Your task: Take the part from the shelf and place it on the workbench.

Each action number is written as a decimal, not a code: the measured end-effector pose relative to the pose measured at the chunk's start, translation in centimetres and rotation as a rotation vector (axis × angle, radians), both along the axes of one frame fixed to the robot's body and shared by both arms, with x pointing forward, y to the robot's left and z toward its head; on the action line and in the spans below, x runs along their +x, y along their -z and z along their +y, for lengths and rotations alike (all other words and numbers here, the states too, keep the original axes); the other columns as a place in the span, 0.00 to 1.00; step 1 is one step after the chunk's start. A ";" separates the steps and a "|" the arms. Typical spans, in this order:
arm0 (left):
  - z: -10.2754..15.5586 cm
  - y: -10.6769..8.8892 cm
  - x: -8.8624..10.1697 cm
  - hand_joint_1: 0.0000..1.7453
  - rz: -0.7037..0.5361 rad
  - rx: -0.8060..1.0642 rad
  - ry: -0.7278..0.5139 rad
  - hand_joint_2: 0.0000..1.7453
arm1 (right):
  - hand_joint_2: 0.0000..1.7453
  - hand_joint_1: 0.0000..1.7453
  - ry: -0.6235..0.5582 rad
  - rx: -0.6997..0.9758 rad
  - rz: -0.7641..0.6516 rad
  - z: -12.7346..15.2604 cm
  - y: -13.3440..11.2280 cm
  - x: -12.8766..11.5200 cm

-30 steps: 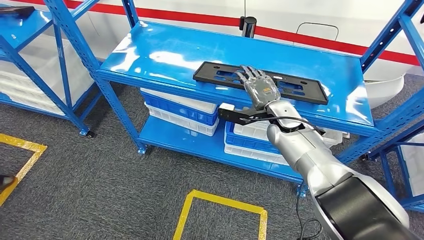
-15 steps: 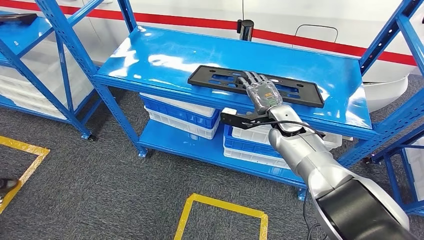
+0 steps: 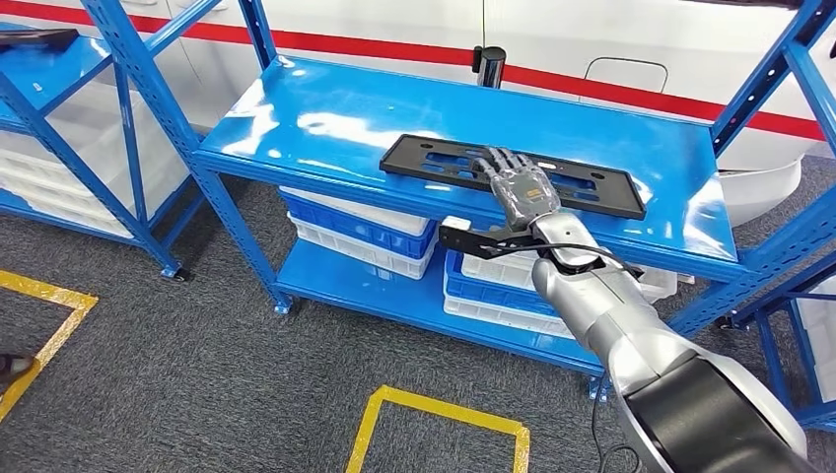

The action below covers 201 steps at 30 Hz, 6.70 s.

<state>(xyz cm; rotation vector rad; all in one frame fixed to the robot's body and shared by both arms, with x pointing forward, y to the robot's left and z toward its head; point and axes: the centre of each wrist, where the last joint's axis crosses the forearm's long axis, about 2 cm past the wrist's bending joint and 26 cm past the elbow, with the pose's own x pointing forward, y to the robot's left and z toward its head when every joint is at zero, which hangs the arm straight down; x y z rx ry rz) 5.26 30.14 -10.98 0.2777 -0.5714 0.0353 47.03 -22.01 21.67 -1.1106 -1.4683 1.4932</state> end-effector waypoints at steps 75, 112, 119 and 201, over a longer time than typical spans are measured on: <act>0.3 -0.1 0.1 0.00 -0.275 0.143 -0.068 1.00 | 1.00 1.00 -0.210 0.248 -0.133 -2.3 -5.1 1.4; 0.3 -0.2 1.1 0.00 -0.049 0.014 -0.050 1.00 | 1.00 1.00 -0.148 0.446 -0.230 -10.1 -3.7 -1.6; 0.8 -0.2 1.4 0.00 -0.054 0.021 -0.031 1.00 | 1.00 1.00 -0.134 0.445 -0.224 -10.6 -3.2 -2.0; 1.0 -0.3 1.5 0.00 -0.095 0.022 -0.042 1.00 | 1.00 1.00 -0.138 0.491 -0.224 -9.8 -4.1 -1.2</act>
